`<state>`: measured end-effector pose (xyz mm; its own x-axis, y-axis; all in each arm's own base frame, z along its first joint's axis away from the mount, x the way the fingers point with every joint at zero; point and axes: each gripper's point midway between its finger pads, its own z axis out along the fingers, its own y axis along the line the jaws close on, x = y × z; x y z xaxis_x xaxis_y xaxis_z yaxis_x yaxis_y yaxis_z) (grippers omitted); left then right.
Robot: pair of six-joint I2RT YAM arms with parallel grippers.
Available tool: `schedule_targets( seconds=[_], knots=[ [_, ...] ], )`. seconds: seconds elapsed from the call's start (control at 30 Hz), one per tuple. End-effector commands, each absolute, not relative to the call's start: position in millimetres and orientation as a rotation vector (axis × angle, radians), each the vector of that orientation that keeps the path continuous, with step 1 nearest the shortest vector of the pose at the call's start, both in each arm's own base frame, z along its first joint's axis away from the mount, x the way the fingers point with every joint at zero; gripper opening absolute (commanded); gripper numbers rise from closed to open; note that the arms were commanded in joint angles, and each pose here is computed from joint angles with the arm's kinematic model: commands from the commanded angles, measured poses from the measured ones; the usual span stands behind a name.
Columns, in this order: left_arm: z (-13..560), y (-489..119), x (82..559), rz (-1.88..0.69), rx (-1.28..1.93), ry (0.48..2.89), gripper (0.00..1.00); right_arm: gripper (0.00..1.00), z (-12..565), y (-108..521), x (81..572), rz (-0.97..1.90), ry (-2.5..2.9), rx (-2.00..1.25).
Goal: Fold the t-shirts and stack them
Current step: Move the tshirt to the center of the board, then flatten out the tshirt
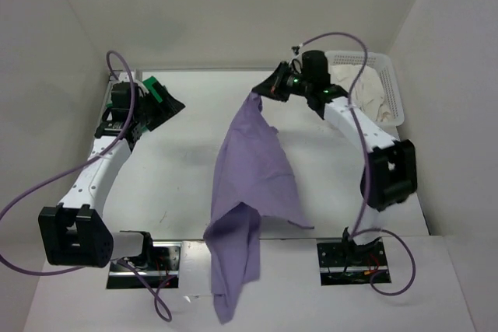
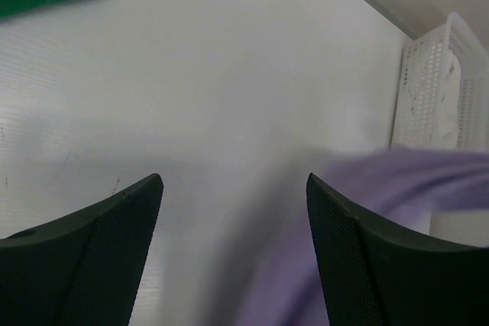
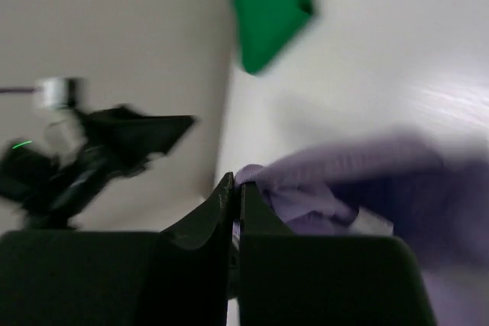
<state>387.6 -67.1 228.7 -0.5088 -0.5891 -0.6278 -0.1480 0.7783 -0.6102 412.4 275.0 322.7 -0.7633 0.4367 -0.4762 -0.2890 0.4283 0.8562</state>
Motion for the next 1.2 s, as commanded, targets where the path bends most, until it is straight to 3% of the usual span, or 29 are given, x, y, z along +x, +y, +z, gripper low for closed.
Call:
schedule_targets(
  seconds=[0.0, 0.23, 0.27, 0.3, 0.33, 0.4, 0.5, 0.53, 0.6, 0.63, 0.7, 0.77, 0.87, 0.93, 1.0, 1.07, 1.17],
  knots=[
    [230.4, -70.6, 398.1, -0.612, -0.482, 2.073, 0.79, 0.0, 301.5, 279.5, 440.7, 1.257, 1.996, 0.125],
    [222.5, -107.3, 397.3, -0.577, -0.314, 2.16, 0.78, 0.01, 318.3, 226.7, 522.2, 1.025, 1.943, 0.385],
    [218.6, -110.0, 393.7, -0.562, -0.299, 2.18, 0.78, 0.06, 315.4, 224.4, 522.7, 1.009, 1.951, 0.4],
    [214.1, -116.0, 388.4, -0.552, -0.276, 2.205, 0.78, 0.21, 318.8, 214.7, 524.1, 0.976, 1.939, 0.413],
    [212.5, -121.1, 385.2, -0.557, -0.263, 2.218, 0.78, 0.3, 308.1, 209.3, 523.5, 0.937, 1.952, 0.433],
    [190.0, -135.4, 367.1, -0.559, -0.217, 2.3, 0.78, 0.42, 298.2, 199.5, 513.0, 0.877, 1.98, 0.45],
    [157.8, -154.4, 337.8, -0.572, -0.157, 2.416, 0.77, 0.45, 296.9, 186.4, 487.9, 0.818, 1.999, 0.442],
    [133.9, -162.7, 319.1, -0.566, -0.153, 2.485, 0.74, 0.46, 267.6, 181.2, 474.3, 0.786, 2.06, 0.469],
    [115.7, -168.2, 298.9, -0.568, -0.155, 2.547, 0.73, 0.46, 263.2, 172.2, 447.0, 0.776, 2.068, 0.489],
    [107.4, -170.0, 291.2, -0.567, -0.157, 2.573, 0.73, 0.44, 223.6, 168.0, 426.5, 0.764, 2.149, 0.564],
    [95.0, -180.5, 275.0, -0.582, -0.139, 2.63, 0.73, 0.22, 219.8, 164.3, 402.0, 0.801, 2.138, 0.604],
    [88.2, -192.1, 263.5, -0.619, -0.104, 2.671, 0.73, 0.04, 177.4, 158.4, 370.5, 0.781, 2.236, 0.68],
    [62.5, -203.4, 245.2, -0.634, -0.069, 2.771, 0.78, 0.01, 136.4, 146.8, 328.8, 0.706, 2.337, 0.763],
    [53.6, -202.4, 243.3, -0.622, -0.073, 2.794, 0.81, 0.16, 113.4, 132.0, 304.9, 0.635, 2.352, 0.826],
    [47.9, -207.3, 248.5, -0.64, -0.082, 2.79, 0.81, 0.42, 95.1, 125.2, 283.2, 0.621, 2.365, 0.888],
    [42.9, -215.4, 251.1, -0.667, -0.06, 2.786, 0.81, 0.48, 81.8, 121.0, 273.1, 0.618, 2.381, 0.954],
    [30.2, -228.6, 264.7, -0.676, -0.072, 2.792, 0.66, 0.5, 66.9, 124.2, 255.2, 0.651, 2.422, 1.012]
  ],
)
